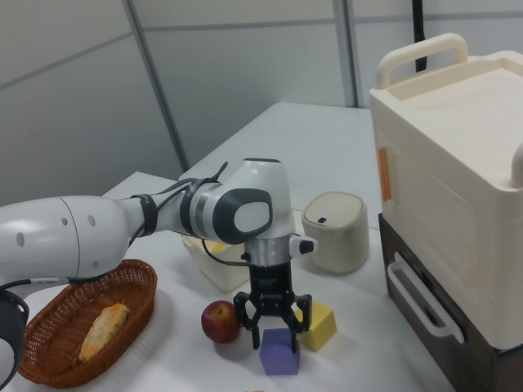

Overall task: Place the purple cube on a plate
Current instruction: 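Lower the gripper around the purple cube and close on it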

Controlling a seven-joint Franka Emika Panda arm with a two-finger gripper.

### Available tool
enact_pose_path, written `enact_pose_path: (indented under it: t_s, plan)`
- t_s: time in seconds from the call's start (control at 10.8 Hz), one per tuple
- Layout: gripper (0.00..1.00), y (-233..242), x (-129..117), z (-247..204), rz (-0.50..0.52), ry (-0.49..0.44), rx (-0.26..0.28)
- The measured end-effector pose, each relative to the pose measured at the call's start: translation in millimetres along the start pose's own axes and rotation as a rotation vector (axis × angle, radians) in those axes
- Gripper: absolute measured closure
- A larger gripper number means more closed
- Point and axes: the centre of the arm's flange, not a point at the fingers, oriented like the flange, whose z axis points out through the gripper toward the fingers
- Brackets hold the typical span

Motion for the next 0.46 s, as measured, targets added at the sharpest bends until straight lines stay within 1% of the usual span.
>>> enact_pose_path:
  t_s: [0.19, 0.37, 0.46]
  plan:
    - [0.44, -5, 3, -4, -0.009, 0.003, -0.012]
    - [0.45, -13, 7, -7, -0.022, 0.004, -0.018]
    - [0.53, -14, 7, -10, -0.022, 0.009, -0.021]
